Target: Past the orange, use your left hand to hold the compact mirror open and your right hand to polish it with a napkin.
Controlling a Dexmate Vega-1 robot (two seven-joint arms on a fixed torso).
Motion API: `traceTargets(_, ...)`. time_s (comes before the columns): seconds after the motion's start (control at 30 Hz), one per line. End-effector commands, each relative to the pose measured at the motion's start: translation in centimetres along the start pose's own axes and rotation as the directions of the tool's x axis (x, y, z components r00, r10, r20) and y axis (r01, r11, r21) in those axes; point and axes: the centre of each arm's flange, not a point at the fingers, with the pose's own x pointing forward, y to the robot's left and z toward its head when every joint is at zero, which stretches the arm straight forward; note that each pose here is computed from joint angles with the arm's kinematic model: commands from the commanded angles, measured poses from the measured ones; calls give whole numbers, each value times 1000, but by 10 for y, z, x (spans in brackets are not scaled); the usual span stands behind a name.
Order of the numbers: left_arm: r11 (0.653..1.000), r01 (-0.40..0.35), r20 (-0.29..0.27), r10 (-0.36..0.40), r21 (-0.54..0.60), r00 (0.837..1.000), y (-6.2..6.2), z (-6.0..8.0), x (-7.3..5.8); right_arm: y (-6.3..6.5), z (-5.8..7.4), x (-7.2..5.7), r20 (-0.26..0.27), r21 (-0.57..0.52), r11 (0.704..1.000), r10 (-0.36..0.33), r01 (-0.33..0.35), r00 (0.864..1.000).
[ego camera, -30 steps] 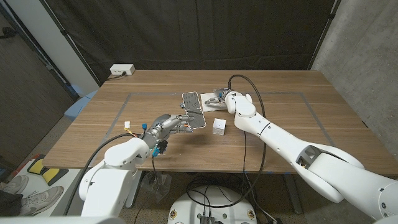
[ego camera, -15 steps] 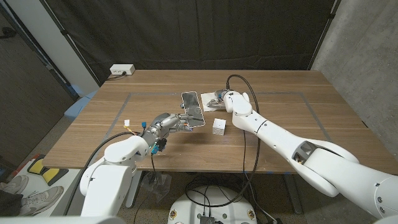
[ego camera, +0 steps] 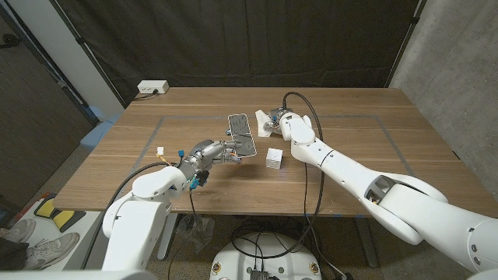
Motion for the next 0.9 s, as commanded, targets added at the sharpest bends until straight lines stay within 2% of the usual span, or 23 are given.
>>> traceTargets(0.03,1000,11,-6,-11,5,1000,0,1,5,3,-5,-8,44,32,985,-172,170,984)
traceTargets(0.23,1000,10,-14,-10,9,1000,0,2,8,2,-9,-17,67,63,956,-289,285,955)
traceTargets(0.33,1000,9,-21,-9,15,1000,0,3,11,0,-11,-23,71,93,935,-350,344,934)
traceTargets(0.37,1000,9,-21,-9,16,1000,0,3,11,0,-11,-23,71,93,934,-351,345,933)
traceTargets(0.4,1000,7,-23,-7,20,1000,0,3,12,0,-13,-27,74,114,920,-383,374,921)
traceTargets(0.57,999,14,-38,-13,32,999,-1,5,19,-1,-19,-37,75,171,872,-476,459,876)
traceTargets(0.8,999,20,-64,-16,48,998,-2,6,30,-2,-26,-52,62,248,782,-601,572,797)
traceTargets(0.9,998,22,-73,-18,55,997,-2,7,34,-4,-29,-58,59,254,759,-630,599,774)
